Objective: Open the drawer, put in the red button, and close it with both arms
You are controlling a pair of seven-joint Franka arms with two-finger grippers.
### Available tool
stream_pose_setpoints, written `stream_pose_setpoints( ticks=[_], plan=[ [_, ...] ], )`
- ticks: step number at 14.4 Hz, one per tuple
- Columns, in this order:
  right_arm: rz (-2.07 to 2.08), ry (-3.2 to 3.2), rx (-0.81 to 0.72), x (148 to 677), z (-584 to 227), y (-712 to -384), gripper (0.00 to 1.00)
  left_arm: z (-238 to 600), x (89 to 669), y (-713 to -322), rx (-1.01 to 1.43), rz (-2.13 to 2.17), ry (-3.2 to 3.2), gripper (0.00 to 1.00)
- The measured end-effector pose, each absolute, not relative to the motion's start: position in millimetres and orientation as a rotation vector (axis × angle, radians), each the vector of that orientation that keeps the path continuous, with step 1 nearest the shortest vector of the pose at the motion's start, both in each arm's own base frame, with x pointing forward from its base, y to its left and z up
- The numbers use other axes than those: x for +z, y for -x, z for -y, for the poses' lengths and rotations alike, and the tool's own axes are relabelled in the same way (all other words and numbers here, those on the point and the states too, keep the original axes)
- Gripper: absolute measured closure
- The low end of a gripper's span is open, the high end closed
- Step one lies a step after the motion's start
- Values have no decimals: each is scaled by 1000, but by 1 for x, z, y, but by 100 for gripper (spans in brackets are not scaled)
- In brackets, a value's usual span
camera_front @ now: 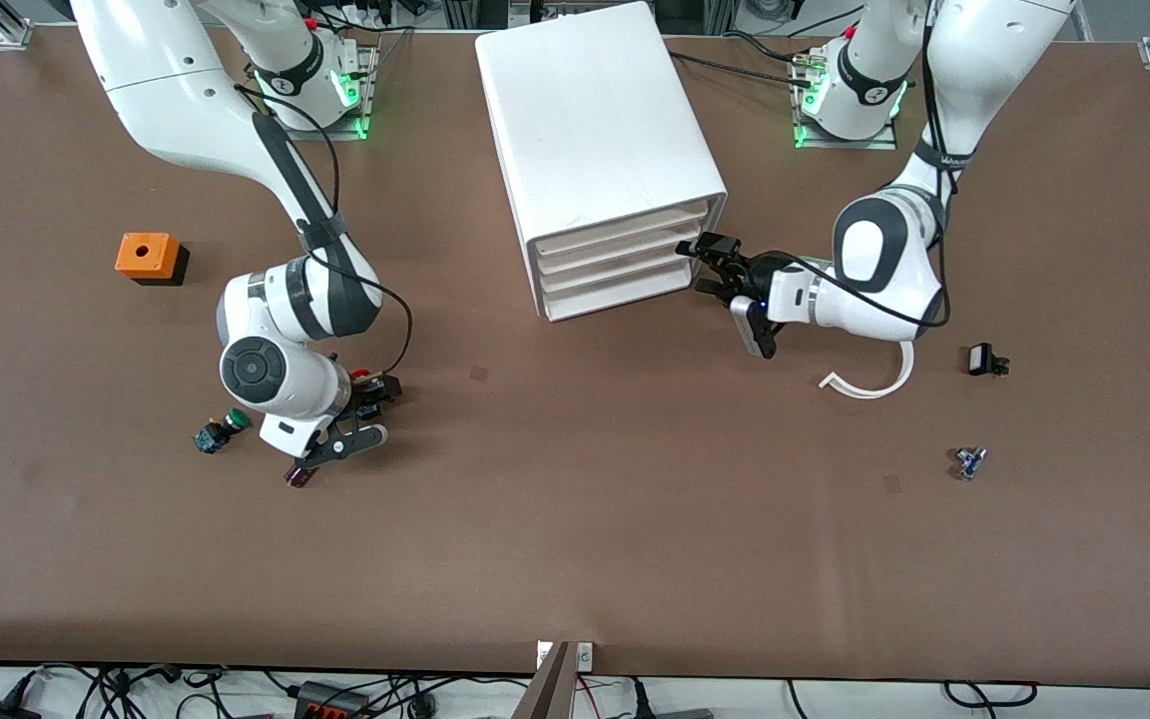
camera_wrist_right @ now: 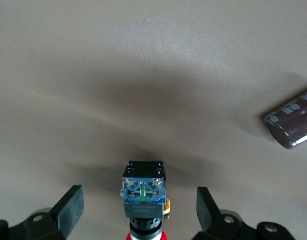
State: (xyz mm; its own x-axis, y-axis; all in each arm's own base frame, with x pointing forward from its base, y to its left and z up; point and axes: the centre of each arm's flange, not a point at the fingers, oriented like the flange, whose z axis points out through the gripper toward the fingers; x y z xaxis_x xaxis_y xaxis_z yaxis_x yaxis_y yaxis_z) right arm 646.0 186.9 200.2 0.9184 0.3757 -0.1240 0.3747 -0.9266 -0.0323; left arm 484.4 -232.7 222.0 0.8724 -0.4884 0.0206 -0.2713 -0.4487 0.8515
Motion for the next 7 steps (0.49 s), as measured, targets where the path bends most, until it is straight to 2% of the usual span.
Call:
stream_pose_setpoints(
  ticks=[1, 3, 7],
  plan=[
    [639, 3060, 213, 195, -185, -645, 0, 243, 217, -476, -276, 564, -2082, 7],
    [726, 3035, 242, 184, -180, -644, 0, 262, 213, -463, -271, 586, -2095, 19],
    [768, 3014, 319, 173, -170, -639, 0, 262, 216, -463, -262, 589, -2098, 27]
  ],
)
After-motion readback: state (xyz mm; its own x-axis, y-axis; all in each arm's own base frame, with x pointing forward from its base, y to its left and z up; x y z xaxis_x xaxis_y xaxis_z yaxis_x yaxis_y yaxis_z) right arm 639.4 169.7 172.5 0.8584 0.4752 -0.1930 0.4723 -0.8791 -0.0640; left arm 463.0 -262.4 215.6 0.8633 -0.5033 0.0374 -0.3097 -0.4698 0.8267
